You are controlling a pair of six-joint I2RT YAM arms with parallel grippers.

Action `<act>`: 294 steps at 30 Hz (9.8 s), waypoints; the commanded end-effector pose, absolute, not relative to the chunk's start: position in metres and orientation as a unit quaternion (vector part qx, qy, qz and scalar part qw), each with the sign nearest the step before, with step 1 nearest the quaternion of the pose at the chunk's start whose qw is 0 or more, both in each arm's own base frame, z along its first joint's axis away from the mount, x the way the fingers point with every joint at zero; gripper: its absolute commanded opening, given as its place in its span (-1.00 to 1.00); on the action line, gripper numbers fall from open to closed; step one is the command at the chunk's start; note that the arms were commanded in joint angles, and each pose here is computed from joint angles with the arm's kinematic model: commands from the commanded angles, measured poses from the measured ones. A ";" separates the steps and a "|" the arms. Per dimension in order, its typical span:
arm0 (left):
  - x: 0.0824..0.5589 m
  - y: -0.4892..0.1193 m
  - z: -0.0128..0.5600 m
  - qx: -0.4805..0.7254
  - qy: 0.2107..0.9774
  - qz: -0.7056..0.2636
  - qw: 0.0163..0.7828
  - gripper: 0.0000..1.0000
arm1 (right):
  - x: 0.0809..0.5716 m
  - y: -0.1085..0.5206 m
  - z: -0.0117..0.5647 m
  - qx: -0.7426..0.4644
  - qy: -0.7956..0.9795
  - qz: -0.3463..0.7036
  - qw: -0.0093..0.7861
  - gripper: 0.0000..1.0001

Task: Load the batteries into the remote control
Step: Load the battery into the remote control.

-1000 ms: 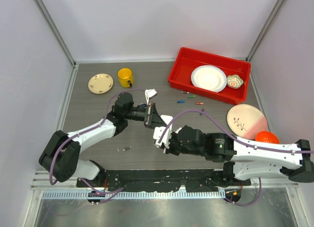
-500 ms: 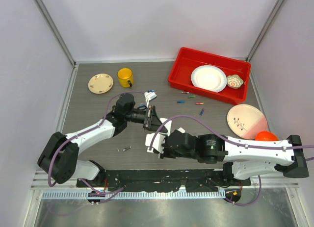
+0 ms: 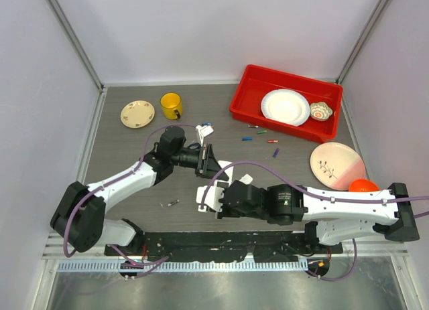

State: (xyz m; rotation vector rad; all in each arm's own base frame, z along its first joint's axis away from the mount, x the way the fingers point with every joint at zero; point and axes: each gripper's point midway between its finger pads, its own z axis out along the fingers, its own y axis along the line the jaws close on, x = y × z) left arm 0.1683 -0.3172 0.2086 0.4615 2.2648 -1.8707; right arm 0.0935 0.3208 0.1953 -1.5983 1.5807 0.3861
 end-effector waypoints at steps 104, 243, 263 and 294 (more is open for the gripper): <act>0.150 -0.321 0.291 0.210 0.662 -0.708 0.128 -1.00 | 0.087 0.299 0.188 -0.634 0.633 0.166 0.413 -0.99; 0.153 -0.313 0.304 0.183 0.670 -0.698 0.175 -1.00 | 0.108 0.284 0.155 -0.659 0.650 0.012 0.378 -0.47; 0.155 -0.314 0.298 0.178 0.675 -0.696 0.170 -1.00 | 0.119 0.285 0.175 -0.635 0.654 0.002 0.412 -0.23; 0.158 -0.317 0.286 0.166 0.678 -0.698 0.159 -1.00 | 0.135 0.289 0.209 -0.579 0.664 0.032 0.471 0.00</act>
